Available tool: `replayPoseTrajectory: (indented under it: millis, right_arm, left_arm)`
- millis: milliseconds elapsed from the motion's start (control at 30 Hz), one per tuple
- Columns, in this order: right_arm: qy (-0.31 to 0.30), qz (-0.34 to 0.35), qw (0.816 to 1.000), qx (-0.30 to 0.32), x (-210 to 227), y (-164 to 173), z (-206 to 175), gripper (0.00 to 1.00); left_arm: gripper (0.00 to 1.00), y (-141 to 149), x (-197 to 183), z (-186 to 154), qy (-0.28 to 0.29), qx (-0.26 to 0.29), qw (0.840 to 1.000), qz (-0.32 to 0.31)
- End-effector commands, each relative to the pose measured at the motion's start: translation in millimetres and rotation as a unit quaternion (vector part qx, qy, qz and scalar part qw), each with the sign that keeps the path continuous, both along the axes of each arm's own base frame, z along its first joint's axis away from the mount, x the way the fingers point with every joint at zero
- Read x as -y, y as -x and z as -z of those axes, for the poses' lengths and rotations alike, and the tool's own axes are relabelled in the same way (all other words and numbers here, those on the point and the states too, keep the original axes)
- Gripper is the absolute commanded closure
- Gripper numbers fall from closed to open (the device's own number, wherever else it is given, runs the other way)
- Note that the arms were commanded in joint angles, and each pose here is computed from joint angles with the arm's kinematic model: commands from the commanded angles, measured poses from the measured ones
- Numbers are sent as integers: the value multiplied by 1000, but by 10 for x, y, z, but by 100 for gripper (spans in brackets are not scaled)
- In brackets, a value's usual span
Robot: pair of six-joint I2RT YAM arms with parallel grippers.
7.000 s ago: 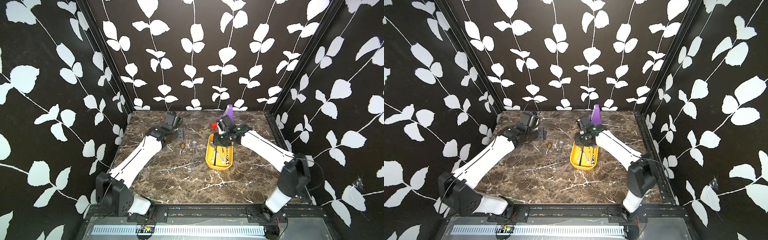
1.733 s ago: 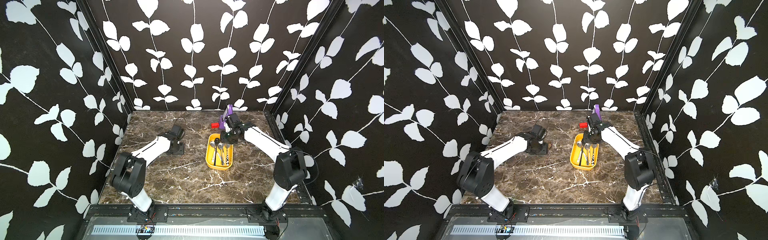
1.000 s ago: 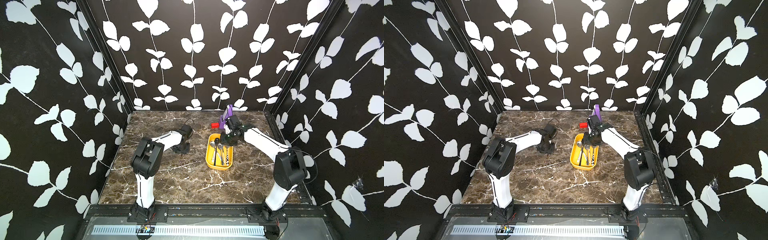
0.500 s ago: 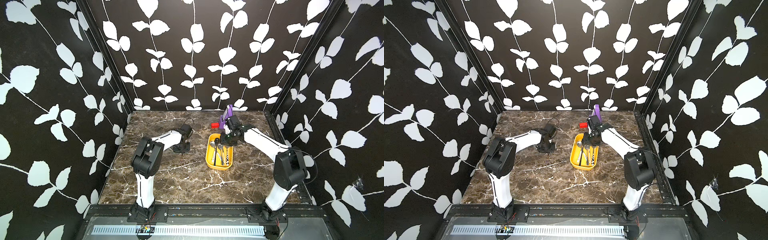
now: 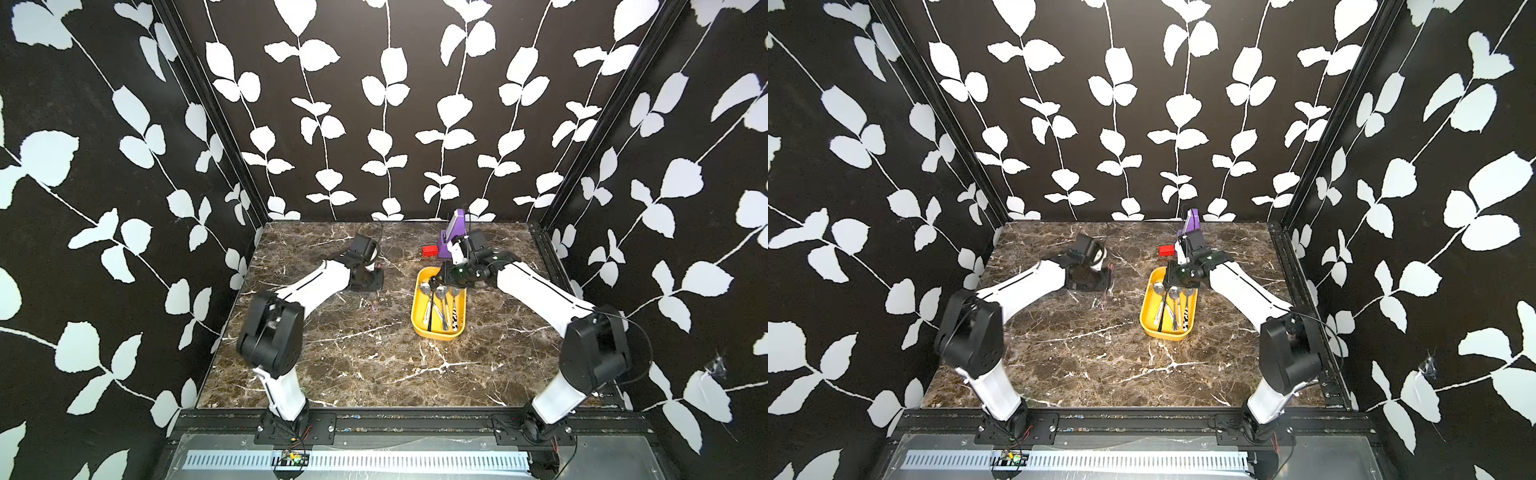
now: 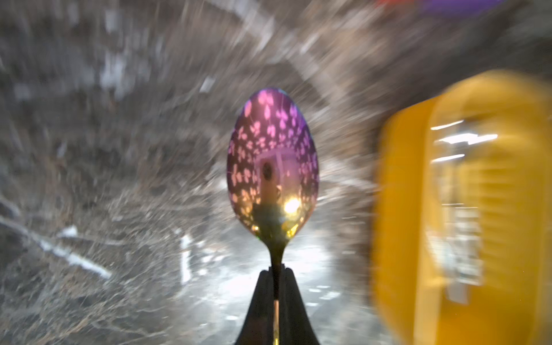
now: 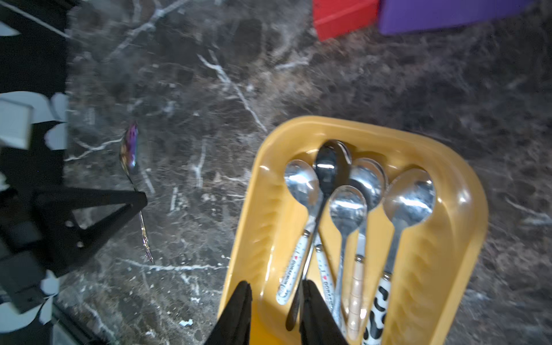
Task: Put the spoon into the storage box
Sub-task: Pick up the spoon from the center of the board.
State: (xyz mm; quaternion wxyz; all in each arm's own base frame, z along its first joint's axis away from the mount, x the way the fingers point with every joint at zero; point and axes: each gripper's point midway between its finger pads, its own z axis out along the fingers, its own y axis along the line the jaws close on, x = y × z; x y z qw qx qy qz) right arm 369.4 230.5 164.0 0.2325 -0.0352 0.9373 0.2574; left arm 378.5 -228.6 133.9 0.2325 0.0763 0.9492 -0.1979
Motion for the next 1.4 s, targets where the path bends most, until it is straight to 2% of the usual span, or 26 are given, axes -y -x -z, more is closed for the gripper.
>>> replayPoseTrajectory:
  millis: [0, 167, 333, 433, 633, 733, 1133, 1267, 1367]
  right_arm:
    - [-60, -51, 994, 73, -238, 38, -305, 65]
    - [-101, -156, 963, 195, -697, 334, -674, 54]
    - [-130, -184, 943, 246, -910, 496, -834, 44]
    - [-119, -192, 938, 263, -1004, 542, -849, 38]
    - [-113, -183, 945, 246, -1110, 427, -773, 39]
    - [-118, -187, 946, 237, -1181, 394, -760, 44]
    - [-125, -189, 949, 221, -1288, 325, -788, 78]
    - [-119, -192, 949, 218, -1280, 338, -763, 98]
    - [-106, -186, 953, 215, -1245, 319, -716, 100]
  left_arm:
    - [100, -53, 229, -631, 102, 61, 993, 21]
    - [100, -19, 434, -1166, 199, 101, 974, 44]
    - [100, 28, 479, -1410, 241, 121, 962, 49]
    - [100, 62, 489, -1416, 248, 115, 960, 51]
    - [100, 94, 500, -1423, 264, 112, 957, 49]
    - [100, 110, 513, -1443, 269, 111, 955, 52]
    - [100, 119, 499, -1339, 271, 99, 957, 42]
    - [100, 118, 507, -1313, 271, 96, 957, 42]
    - [100, 116, 508, -1318, 271, 96, 957, 43]
